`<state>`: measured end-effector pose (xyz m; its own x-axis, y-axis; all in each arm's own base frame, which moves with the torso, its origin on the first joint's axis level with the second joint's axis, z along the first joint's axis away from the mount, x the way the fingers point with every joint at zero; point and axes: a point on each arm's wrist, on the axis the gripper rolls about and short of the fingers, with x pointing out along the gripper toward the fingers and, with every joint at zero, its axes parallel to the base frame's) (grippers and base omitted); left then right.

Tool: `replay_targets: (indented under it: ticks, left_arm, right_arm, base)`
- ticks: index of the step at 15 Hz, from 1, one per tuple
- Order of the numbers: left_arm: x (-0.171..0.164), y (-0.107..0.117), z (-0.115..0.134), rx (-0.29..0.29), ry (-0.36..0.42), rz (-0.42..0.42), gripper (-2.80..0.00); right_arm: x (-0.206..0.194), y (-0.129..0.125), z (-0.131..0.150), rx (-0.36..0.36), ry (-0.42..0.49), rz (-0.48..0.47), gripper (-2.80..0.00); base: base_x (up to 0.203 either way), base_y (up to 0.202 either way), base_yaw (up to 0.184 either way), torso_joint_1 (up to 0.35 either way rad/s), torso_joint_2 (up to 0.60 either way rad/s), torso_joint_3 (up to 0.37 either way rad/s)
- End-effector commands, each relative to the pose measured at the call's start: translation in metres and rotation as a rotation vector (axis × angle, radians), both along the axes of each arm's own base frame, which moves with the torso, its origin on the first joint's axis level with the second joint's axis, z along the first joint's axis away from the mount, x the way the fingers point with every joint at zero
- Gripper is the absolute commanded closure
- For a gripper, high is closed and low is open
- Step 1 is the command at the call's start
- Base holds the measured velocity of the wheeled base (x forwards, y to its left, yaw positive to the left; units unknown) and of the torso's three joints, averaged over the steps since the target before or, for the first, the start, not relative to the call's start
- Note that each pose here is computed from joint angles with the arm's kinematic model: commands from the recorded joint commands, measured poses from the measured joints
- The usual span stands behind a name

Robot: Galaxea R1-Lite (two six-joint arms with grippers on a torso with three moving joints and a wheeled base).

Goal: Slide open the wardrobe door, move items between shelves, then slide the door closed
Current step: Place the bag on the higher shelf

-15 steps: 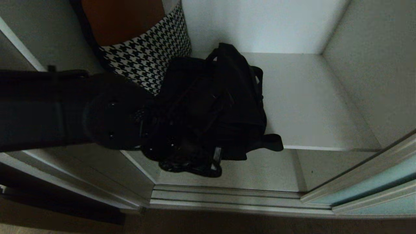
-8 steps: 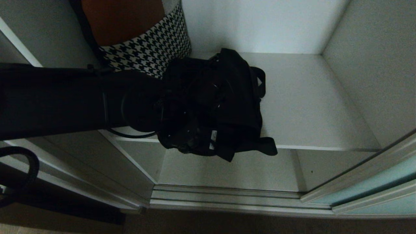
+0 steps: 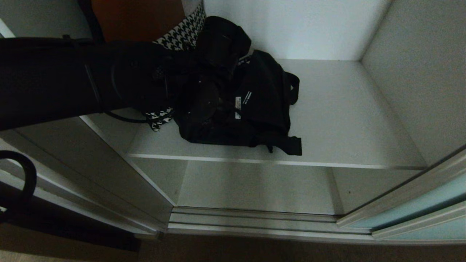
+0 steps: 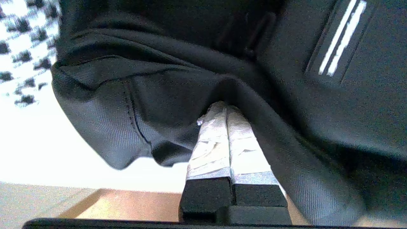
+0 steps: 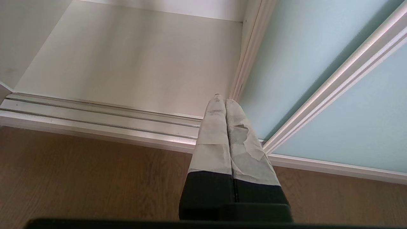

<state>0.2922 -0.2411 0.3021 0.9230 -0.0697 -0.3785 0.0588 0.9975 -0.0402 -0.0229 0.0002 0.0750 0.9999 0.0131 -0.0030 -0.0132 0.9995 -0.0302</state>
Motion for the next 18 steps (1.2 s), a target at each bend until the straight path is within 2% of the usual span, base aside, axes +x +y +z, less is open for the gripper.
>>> replay_targets:
  ticks: [1, 2, 4, 7, 9, 11, 13, 15, 16, 18]
  left_arm:
    - [0.006, -0.002, 0.006, -0.054, -0.064, 0.01, 0.0]
    - [0.012, -0.004, 0.008, -0.087, -0.107, 0.013, 0.0]
    - [0.025, -0.009, -0.007, -0.052, -0.097, 0.012, 0.0]
    - [0.025, -0.011, -0.042, 0.05, 0.041, 0.003, 0.0]
    - [0.029, -0.016, -0.06, 0.053, 0.092, 0.015, 0.0]
    - [0.037, -0.021, -0.051, -0.016, 0.041, 0.03, 0.0]
    - [0.045, -0.027, -0.033, -0.107, -0.085, 0.027, 0.0]
    - [0.052, -0.031, -0.029, -0.12, -0.175, 0.033, 0.0]
    - [0.054, -0.032, -0.028, -0.109, -0.204, 0.039, 0.0]
    - [0.064, -0.037, -0.039, -0.077, -0.22, 0.034, 0.0]
  right_arm:
    - [0.0, 0.0, 0.0, 0.0, 0.0, 0.001, 0.0]
    - [0.0, 0.0, 0.0, 0.0, 0.001, 0.001, 0.0]
    - [0.0, 0.0, 0.0, 0.0, 0.0, 0.001, 0.0]
    - [0.0, 0.0, 0.0, 0.0, 0.0, 0.001, 0.0]
    - [0.0, 0.0, 0.0, 0.0, 0.002, 0.001, 0.0]
    - [0.0, 0.0, 0.0, 0.0, 0.002, 0.001, 0.0]
    - [0.0, 0.0, 0.0, 0.0, 0.0, 0.001, 0.0]
    - [0.0, 0.0, 0.0, 0.0, 0.0, 0.001, 0.0]
    - [0.0, 0.0, 0.0, 0.0, 0.001, 0.001, 0.0]
    - [0.0, 0.0, 0.0, 0.0, 0.001, 0.001, 0.0]
  base:
    - [0.0, 0.0, 0.0, 0.0, 0.0, 0.0]
    - [0.0, 0.0, 0.0, 0.0, 0.0, 0.0]
    - [0.0, 0.0, 0.0, 0.0, 0.0, 0.0]
    - [0.0, 0.0, 0.0, 0.0, 0.0, 0.0]
    - [0.0, 0.0, 0.0, 0.0, 0.0, 0.0]
    - [0.0, 0.0, 0.0, 0.0, 0.0, 0.0]
    - [0.0, 0.0, 0.0, 0.0, 0.0, 0.0]
    - [0.0, 0.0, 0.0, 0.0, 0.0, 0.0]
    - [0.0, 0.0, 0.0, 0.0, 0.0, 0.0]
    - [0.0, 0.0, 0.0, 0.0, 0.0, 0.0]
